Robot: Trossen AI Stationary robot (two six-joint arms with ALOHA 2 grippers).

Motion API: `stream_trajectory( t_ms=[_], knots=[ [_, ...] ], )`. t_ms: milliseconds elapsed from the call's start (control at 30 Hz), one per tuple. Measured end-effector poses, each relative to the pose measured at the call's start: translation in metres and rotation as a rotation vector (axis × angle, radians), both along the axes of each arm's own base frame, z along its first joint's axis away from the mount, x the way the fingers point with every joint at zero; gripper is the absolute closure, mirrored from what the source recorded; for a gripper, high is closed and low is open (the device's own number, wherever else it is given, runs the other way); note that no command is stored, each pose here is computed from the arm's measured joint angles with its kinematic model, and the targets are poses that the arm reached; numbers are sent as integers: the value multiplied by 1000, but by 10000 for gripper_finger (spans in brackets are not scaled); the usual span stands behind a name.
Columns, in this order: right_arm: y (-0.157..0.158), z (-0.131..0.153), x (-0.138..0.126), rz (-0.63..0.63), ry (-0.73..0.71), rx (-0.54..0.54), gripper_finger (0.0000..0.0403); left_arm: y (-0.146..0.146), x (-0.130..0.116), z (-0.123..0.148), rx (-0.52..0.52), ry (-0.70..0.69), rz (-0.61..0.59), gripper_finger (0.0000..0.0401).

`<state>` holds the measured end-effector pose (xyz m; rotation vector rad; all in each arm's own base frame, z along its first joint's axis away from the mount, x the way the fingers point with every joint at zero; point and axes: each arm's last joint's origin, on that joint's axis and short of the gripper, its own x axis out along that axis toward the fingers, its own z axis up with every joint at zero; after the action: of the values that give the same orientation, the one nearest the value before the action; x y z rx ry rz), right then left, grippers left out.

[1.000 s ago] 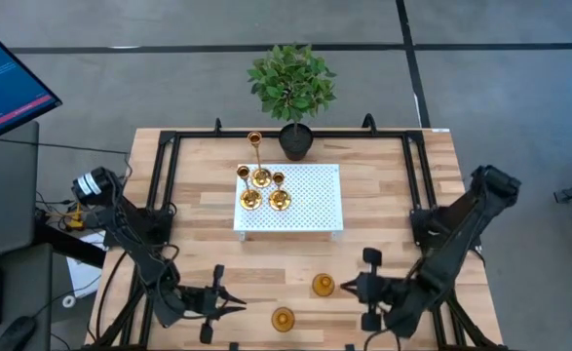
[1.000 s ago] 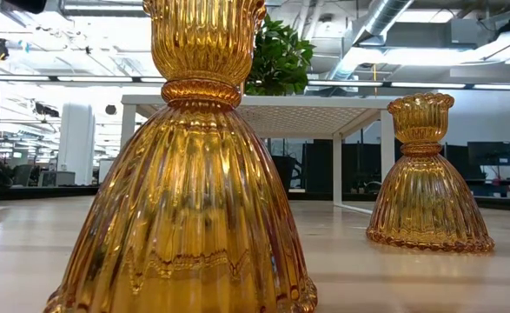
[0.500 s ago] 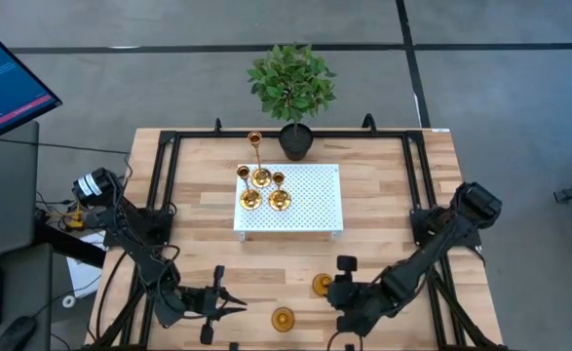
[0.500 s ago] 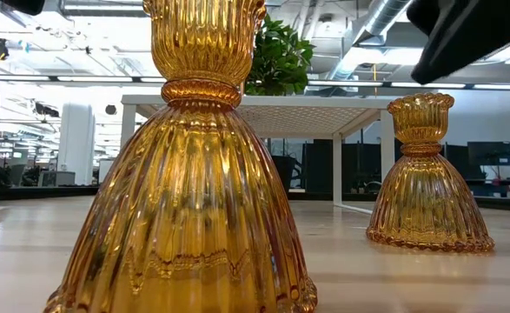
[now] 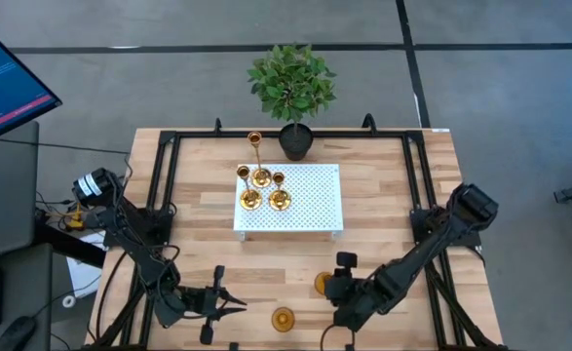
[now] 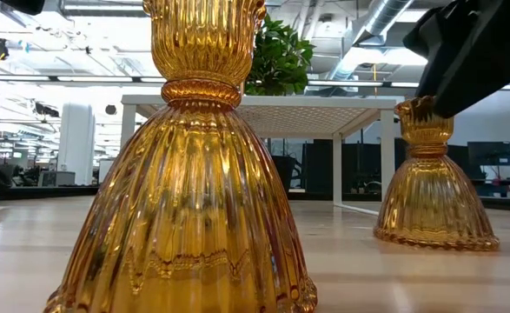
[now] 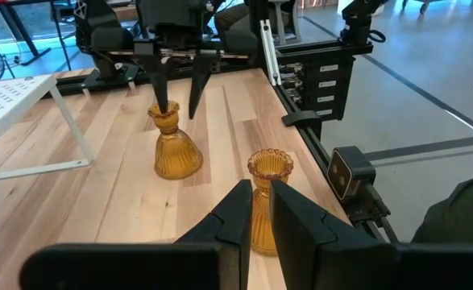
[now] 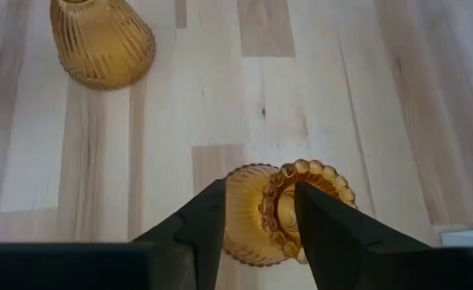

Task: Pick & Place candle stick holders
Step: Put the top brown candle holder on the shelf

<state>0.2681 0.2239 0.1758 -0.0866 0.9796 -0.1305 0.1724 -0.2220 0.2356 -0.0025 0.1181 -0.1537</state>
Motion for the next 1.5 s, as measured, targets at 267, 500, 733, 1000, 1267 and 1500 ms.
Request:
stream_trajectory(
  t_ms=[267,500,733,1000,1267,1500],
  knots=[
    [-4,8,-2,-15,-21,2,357,0,0,0,0,0,0,355],
    [-5,11,-3,-16,-21,-12,385,0,0,0,-1,0,1,355],
    [-3,44,4,-13,24,-62,400,0,0,0,-1,0,1,355],
    [-10,110,23,98,4,-143,402,0,0,0,-1,0,1,355],
    [-43,167,43,146,-37,-272,402,0,0,0,-1,0,1,355],
    [-84,183,54,65,8,-401,403,0,0,0,-1,0,1,355]
  ],
)
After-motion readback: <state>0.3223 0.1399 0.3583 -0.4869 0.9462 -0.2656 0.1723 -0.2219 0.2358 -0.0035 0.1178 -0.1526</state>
